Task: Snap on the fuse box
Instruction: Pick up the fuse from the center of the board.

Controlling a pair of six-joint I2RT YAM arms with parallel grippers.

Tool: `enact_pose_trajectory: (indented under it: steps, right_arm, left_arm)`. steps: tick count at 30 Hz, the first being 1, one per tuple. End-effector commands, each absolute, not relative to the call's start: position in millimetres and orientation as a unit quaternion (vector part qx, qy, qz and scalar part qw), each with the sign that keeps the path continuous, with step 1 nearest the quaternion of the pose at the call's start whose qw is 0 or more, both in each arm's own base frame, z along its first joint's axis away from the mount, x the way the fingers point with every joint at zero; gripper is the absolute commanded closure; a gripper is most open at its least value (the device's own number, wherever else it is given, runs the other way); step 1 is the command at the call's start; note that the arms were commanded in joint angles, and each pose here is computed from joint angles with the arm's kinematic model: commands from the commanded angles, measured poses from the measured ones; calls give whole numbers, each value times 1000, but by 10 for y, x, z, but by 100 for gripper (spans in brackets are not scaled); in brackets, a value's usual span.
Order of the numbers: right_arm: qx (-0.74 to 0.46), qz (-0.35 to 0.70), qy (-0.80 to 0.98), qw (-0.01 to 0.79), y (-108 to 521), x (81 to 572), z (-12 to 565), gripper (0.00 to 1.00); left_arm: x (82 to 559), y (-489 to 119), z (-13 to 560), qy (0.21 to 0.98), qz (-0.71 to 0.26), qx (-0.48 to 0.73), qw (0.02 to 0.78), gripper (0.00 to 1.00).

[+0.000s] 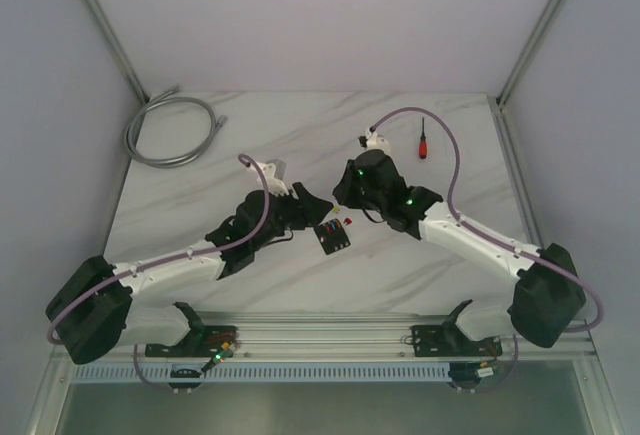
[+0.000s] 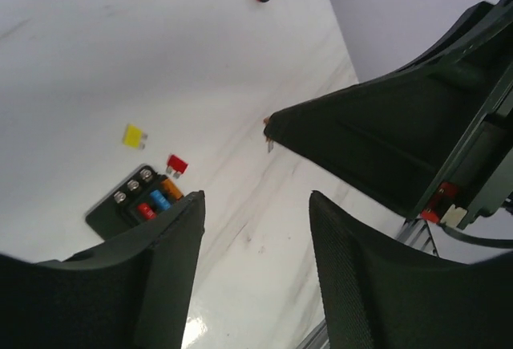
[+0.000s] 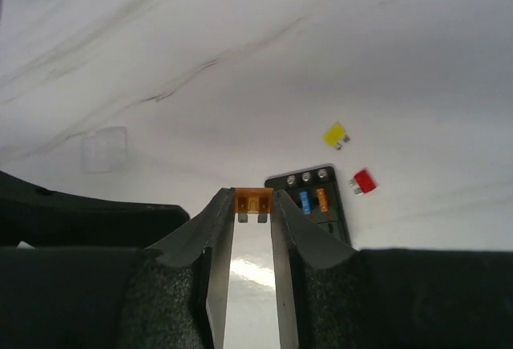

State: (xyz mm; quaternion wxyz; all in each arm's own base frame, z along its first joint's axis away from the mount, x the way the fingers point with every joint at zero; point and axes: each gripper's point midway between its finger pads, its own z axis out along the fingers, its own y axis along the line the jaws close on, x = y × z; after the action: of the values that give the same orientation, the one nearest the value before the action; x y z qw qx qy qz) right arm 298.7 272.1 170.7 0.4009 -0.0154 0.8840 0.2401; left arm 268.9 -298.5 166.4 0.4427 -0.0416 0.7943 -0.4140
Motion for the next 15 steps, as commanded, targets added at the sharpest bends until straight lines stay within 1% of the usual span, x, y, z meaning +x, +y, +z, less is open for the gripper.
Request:
enact_pose_trajectory:
  steps: [1,4,15]
  right_arm:
    - [11,276,868,413,2803,2932,1857,78]
    - [14,289,863,414,2838,2885,1908,77]
    - [13,312,856,411,2921,2767,1940,77]
  left_arm:
    - [2768,-3096,1899,763,-430,-29,481,40]
    - [2793,-3151,1902,768,-425,-21,479,48]
    - [2807,-3235,1861,771,-426,-15,473,64]
